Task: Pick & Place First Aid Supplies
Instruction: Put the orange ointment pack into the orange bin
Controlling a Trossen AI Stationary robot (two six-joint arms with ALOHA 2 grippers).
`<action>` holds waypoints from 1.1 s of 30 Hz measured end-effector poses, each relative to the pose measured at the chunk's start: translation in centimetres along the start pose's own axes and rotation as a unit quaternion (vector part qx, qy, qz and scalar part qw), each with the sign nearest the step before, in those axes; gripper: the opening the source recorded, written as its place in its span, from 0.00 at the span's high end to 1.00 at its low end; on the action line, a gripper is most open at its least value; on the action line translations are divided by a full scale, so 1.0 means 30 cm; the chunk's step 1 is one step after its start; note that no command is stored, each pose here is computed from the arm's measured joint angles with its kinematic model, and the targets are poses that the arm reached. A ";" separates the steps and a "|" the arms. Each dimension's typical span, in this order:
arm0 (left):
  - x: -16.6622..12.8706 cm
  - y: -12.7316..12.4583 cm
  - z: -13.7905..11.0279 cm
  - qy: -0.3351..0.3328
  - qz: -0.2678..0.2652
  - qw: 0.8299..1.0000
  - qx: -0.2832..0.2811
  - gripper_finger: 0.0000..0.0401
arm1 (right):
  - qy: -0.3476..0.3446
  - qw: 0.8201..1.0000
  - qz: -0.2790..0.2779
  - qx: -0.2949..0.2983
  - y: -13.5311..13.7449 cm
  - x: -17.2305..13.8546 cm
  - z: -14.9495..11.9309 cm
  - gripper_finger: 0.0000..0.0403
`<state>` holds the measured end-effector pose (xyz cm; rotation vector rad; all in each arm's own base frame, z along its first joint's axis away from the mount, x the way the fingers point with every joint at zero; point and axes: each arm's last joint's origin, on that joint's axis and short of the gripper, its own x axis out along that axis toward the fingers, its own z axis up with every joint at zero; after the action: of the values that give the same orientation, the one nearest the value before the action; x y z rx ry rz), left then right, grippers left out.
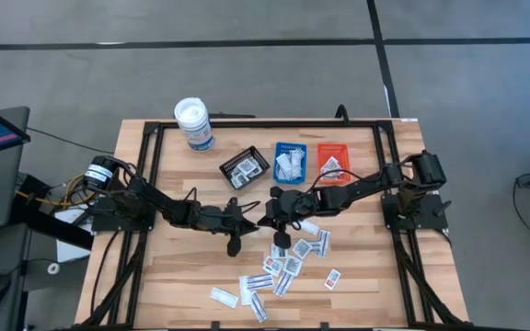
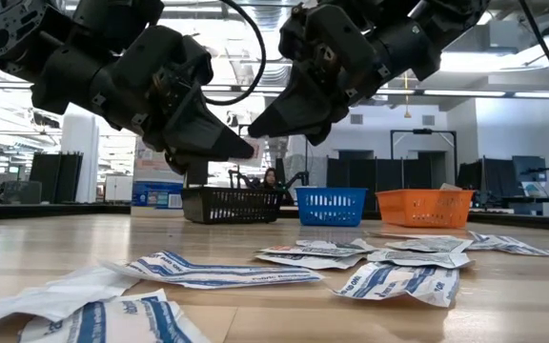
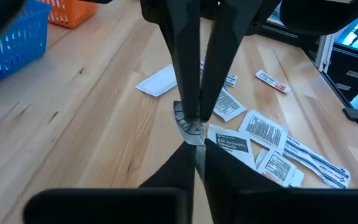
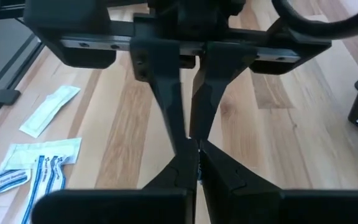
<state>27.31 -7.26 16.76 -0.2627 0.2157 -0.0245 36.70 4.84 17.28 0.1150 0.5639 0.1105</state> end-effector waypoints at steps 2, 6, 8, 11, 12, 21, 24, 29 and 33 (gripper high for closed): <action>0.000 0.000 0.000 0.000 0.000 1.000 0.000 0.98 | 0.000 1.000 0.000 0.000 0.000 0.000 0.000 0.98; 0.000 0.000 -0.001 0.002 0.000 1.000 0.000 0.97 | 0.004 1.000 -0.001 -0.016 -0.001 0.000 -0.002 0.94; 0.000 0.000 -0.002 0.005 -0.006 1.000 0.001 0.97 | 0.010 0.999 -0.002 -0.035 -0.001 0.000 -0.006 0.90; 0.000 -0.003 -0.003 0.008 -0.016 1.000 0.001 0.98 | 0.010 0.999 -0.002 -0.038 -0.001 0.000 -0.006 0.83; 0.000 -0.003 -0.003 0.009 -0.017 1.000 0.001 0.98 | 0.010 0.999 -0.003 -0.038 -0.001 0.000 -0.006 0.80; -0.001 -0.007 -0.004 0.008 -0.017 0.999 0.035 0.98 | 0.029 0.996 0.007 0.079 0.007 -0.066 0.024 0.62; -0.004 -0.015 -0.007 0.001 0.008 0.997 0.072 0.98 | 0.060 0.989 0.013 0.138 0.018 -0.097 0.021 0.57; -0.007 -0.025 -0.002 -0.014 0.038 0.990 0.133 0.98 | 0.058 0.984 0.024 0.168 0.047 -0.062 0.001 0.55; -0.007 -0.025 0.001 -0.018 0.041 0.989 0.144 0.98 | 0.027 0.984 0.031 0.173 0.033 -0.004 -0.013 0.57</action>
<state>27.12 -7.97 17.01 0.0345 0.1848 0.0299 36.32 5.83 17.15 0.4696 0.6305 0.0756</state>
